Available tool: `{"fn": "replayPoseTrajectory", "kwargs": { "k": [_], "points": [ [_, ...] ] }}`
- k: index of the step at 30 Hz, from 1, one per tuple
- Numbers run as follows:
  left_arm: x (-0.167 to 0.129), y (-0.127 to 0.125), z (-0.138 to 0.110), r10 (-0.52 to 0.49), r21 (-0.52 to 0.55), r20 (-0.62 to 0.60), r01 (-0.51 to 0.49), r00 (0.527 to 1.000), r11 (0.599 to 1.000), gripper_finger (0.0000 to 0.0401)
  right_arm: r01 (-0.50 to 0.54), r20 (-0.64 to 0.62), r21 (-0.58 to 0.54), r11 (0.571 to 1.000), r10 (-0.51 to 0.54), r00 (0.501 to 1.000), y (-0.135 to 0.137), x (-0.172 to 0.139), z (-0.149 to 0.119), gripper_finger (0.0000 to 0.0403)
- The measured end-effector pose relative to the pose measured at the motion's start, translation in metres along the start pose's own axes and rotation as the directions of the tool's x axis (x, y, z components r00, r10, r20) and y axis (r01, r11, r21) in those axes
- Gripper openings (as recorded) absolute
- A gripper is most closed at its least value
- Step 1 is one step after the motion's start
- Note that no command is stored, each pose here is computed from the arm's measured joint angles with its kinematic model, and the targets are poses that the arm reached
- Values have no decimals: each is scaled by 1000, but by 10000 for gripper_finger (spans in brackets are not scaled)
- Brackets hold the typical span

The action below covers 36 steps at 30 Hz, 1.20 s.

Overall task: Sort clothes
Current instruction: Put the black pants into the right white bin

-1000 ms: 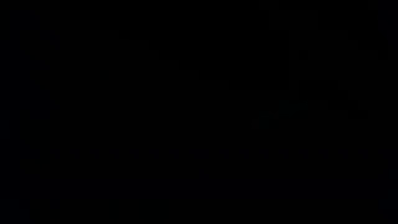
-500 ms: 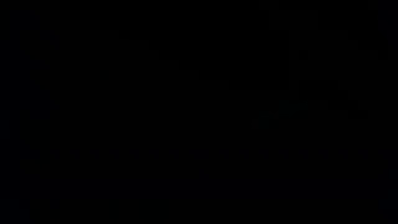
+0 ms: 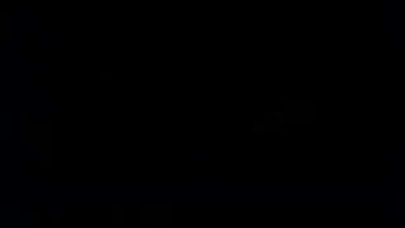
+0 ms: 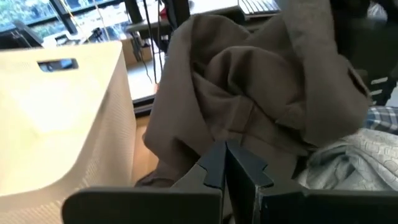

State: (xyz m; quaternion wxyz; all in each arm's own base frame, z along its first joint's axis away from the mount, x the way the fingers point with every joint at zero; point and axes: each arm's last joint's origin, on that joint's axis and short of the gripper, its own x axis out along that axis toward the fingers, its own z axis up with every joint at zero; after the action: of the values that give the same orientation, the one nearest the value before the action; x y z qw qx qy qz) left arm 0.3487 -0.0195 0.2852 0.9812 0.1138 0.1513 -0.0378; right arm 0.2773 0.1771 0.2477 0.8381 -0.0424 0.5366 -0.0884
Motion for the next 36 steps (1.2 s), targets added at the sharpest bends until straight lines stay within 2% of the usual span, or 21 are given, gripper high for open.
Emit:
{"fn": "replayPoseTrajectory", "kwargs": {
  "k": [6,11,13,16,21,22,28,36],
  "points": [
    [13,-3,-13,-19,-21,-50,18,999,1000,1,98,-88,-51,994,-102,991,0,35,-24,237],
    [18,-4,-18,-22,-20,-66,21,998,1000,1,263,-52,-10,965,-263,963,-8,52,-39,234],
    [18,-4,-17,-22,-20,-61,20,998,1000,1,314,-37,2,949,-314,949,-12,57,-44,221],
    [16,-6,-16,-26,-18,-60,25,998,1000,1,340,-54,3,940,-339,939,-18,64,-49,173],
    [11,-12,-11,-44,-5,-59,44,997,999,1,384,-60,15,923,-383,922,-26,69,-52,34],
    [8,-14,-9,-48,-3,-58,47,997,999,1,396,-48,13,918,-395,917,-26,69,-51,20],
    [-25,-30,11,-68,10,-64,69,996,998,1,458,15,2,889,-458,889,-23,48,-37,16],
    [-84,-48,30,9,54,-117,-2,993,999,1,556,207,1,831,-544,813,-12,-29,-3,8]
  ]
}}
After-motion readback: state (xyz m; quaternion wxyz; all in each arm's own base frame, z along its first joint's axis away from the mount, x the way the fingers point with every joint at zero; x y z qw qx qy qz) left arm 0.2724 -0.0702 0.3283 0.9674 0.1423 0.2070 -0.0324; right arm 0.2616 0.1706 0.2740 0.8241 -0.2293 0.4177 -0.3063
